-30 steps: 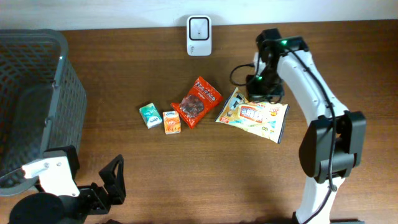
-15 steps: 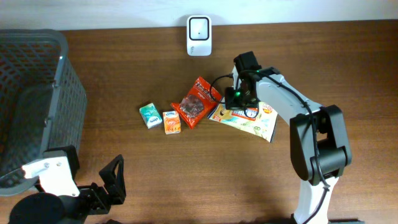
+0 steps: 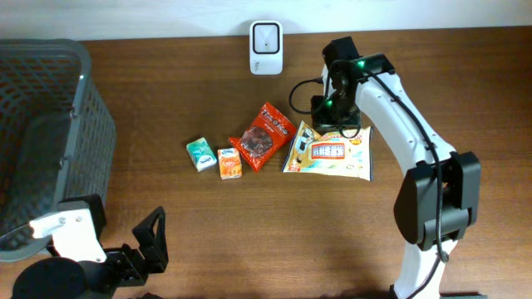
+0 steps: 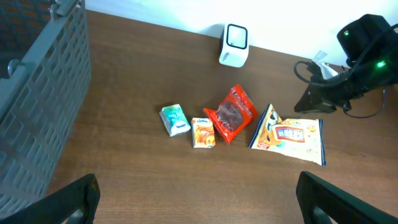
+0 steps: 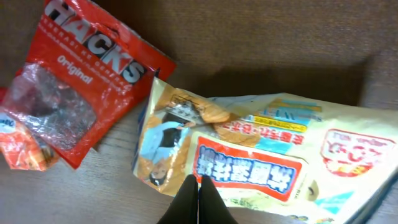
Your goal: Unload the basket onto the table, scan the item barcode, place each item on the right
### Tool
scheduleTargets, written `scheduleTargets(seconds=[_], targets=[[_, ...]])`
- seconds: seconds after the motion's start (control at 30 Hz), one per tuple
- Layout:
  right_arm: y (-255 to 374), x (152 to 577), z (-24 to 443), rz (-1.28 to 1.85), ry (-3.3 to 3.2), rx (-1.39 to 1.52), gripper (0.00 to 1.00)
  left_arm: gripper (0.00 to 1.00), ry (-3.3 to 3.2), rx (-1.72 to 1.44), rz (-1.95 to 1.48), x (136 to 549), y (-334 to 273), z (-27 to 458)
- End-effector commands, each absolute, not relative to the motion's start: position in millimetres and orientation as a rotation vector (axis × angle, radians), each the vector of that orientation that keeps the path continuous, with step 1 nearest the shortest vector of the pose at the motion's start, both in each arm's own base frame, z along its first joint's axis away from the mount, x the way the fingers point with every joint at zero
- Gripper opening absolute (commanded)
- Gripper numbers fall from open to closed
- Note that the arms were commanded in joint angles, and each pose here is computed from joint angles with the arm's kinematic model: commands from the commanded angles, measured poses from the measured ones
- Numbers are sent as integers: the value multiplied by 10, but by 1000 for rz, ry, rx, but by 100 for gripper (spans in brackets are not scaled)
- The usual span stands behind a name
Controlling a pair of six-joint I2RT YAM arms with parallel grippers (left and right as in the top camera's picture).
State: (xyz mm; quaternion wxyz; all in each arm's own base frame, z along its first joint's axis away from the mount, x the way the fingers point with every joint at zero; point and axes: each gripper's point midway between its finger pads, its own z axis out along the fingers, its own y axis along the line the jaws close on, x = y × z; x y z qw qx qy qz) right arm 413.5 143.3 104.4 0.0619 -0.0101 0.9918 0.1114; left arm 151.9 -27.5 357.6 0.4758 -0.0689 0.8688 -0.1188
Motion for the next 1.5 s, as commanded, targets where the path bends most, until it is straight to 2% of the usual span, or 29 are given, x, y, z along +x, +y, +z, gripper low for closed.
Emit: scheduleTargets(seconds=[0.0,0.3,0.43,0.53,0.7,0.83,1.07,1.3,1.37,1.47], targets=[[1656,4153,904,442,2988,-83,4,99,2126,-179,-299,1522,-281,3567],[1752,4245,161,443,3004,55,4,99,2126,-179,-299,1522,-281,3567],[1769,4240,59,452,3008,-18,4,99,2126,-179,-299,1523,-281,3568],[1672,4306,326,397,2985,-73,4,99,2126,-179,-299,1522,-281,3567],[1213,4445,1226,262,2950,43,4,99,2126,-179,-299,1522,-281,3567],[832,4304,1417,177,3018,107,4,99,2126,-179,-299,1522,-281,3567],[743,3926,931,131,3209,141,4,99,2126,-179,-299,1522,-281,3567],[823,3807,244,125,3215,101,4,99,2126,-179,-299,1522,-281,3567],[657,3818,33,-1,3181,108,4,99,2126,-179,-299,1522,-281,3567],[283,3801,15,-240,3155,233,4,99,2126,-179,-299,1522,-281,3567]])
